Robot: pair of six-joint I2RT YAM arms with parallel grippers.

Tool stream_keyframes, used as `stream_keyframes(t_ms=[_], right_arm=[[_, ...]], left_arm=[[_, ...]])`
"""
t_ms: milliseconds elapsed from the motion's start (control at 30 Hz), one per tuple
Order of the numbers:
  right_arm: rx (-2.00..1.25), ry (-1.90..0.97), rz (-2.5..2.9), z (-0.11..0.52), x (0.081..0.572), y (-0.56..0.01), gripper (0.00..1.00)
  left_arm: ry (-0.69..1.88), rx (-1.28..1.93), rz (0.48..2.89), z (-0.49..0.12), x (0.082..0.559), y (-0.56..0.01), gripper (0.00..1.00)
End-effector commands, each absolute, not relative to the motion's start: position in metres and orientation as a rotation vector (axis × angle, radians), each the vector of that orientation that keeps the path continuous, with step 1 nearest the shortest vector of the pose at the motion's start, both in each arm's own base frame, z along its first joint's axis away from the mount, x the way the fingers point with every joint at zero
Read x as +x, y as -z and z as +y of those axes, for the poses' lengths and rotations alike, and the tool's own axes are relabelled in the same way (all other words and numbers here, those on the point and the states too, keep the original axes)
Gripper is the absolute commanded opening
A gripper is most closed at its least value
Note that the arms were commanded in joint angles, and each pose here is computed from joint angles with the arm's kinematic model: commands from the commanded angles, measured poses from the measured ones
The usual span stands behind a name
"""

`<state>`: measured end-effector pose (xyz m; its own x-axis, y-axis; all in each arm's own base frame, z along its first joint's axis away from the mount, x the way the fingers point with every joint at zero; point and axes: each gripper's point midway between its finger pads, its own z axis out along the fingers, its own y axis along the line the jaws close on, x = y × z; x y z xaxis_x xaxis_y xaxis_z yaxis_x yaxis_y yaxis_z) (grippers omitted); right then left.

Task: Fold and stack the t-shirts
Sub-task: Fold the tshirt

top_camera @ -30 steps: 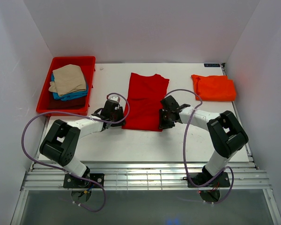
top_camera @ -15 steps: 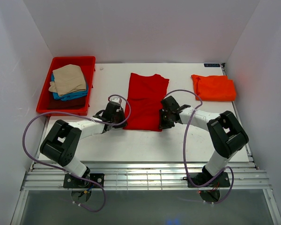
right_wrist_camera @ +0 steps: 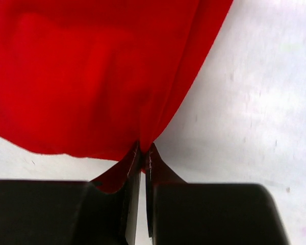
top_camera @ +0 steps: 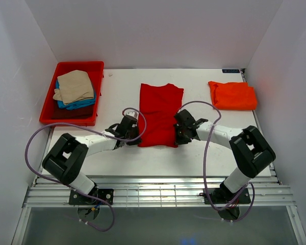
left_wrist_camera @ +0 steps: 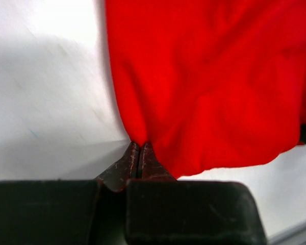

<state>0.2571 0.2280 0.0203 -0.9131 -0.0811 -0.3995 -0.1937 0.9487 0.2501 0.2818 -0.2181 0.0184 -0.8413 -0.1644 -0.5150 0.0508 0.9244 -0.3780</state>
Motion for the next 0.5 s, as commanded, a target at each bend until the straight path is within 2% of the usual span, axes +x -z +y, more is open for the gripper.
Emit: stream_keyframes(t_ms=[0, 267, 467], right_arm=[[-0.302, -0.199, 2.861, 0.191, 0.194, -0.008, 0.08], [-0.297, -0.251, 2.878, 0.173, 0.131, -0.043, 0.08], [-0.261, -0.273, 2.816, 0.174, 0.131, -0.082, 0.08]], left_arm=[[0.36, 0.019, 2.852, -0.2, 0.185, 0.015, 0.0], [0.385, 0.044, 2.897, -0.205, 0.138, -0.012, 0.0], [0.452, 0.02, 2.843, -0.213, 0.141, -0.054, 0.0]])
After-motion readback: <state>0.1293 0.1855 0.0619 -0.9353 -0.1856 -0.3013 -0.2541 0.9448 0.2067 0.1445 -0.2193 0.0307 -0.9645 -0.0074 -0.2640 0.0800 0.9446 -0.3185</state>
